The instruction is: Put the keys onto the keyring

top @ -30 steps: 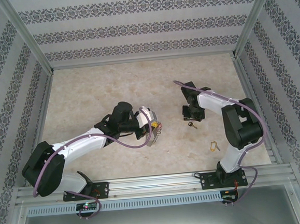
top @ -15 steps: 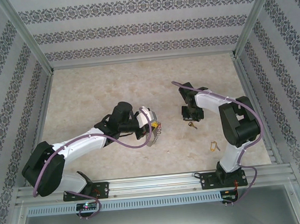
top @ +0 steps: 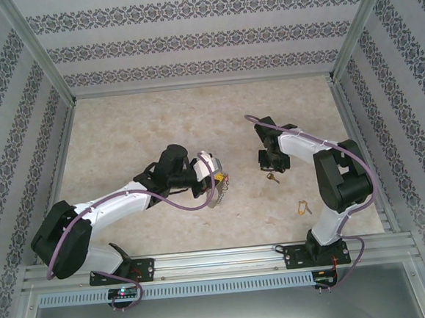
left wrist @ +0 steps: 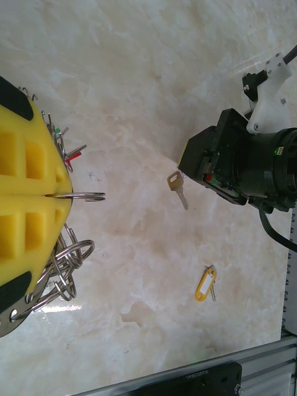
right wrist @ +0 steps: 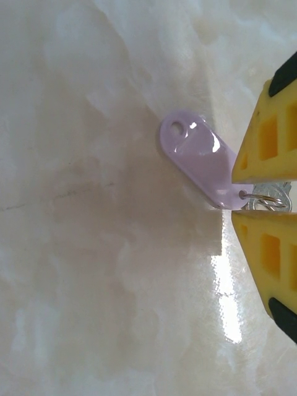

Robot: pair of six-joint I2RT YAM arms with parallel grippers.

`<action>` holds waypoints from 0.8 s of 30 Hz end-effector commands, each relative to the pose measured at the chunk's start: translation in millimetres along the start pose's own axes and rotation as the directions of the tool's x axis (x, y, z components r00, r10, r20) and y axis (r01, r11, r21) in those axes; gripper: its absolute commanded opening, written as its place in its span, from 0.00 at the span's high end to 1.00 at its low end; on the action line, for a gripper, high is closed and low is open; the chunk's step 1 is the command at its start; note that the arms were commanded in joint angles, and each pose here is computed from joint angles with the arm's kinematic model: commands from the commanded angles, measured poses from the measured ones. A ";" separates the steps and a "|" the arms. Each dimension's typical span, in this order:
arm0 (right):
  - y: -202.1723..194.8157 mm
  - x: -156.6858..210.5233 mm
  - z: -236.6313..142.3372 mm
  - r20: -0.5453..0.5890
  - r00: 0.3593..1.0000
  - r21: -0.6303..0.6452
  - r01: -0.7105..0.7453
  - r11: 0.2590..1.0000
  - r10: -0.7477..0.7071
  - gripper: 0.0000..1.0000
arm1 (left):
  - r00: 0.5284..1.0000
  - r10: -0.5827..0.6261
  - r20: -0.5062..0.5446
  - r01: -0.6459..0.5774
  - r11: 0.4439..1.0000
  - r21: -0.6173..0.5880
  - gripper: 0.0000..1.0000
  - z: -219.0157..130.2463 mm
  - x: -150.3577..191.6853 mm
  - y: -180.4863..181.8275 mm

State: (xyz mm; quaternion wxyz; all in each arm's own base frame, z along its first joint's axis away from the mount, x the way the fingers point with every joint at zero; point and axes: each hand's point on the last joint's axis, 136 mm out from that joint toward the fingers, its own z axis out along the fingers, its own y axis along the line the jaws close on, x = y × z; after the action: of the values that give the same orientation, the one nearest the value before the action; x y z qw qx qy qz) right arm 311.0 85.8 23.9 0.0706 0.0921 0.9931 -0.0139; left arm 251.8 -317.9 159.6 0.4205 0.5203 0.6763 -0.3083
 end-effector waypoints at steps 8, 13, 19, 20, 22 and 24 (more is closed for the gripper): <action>0.6 10.4 2.8 -0.032 0.999 -0.008 -0.002 1.000 0.002 0.82 | 0.999 0.007 0.041 -0.007 1.000 0.002 1.00 -5.0 -14.1 3.3; -1.1 11.2 2.6 -0.034 0.999 -0.005 -0.005 1.000 0.005 0.82 | 0.999 0.008 0.042 -0.009 1.000 0.006 1.00 -4.7 -14.0 2.4; -1.0 10.7 2.7 -0.027 1.000 -0.007 -0.006 1.000 0.005 0.85 | 0.999 0.007 0.041 -0.007 1.000 0.004 1.00 -4.6 -13.8 2.7; -1.2 10.3 2.0 -0.025 1.000 -0.006 -0.005 1.000 0.005 0.85 | 0.999 0.007 0.041 -0.007 1.000 0.005 1.00 -4.5 -13.9 2.8; -1.0 10.7 1.7 -0.025 1.000 -0.007 -0.003 1.000 0.003 0.87 | 0.999 0.007 0.041 -0.007 1.000 0.006 1.00 -4.4 -13.9 2.7; -1.2 10.0 1.4 -0.022 1.000 -0.007 -0.003 1.000 0.003 0.89 | 0.999 0.007 0.040 -0.007 1.000 0.005 1.00 -4.4 -13.8 3.0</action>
State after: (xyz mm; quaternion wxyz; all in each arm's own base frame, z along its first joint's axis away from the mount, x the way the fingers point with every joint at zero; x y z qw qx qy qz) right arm 306.3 87.5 20.2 0.0624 0.0916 0.9938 -0.0077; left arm 251.8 -317.9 159.6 0.4205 0.5203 0.6763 -0.3083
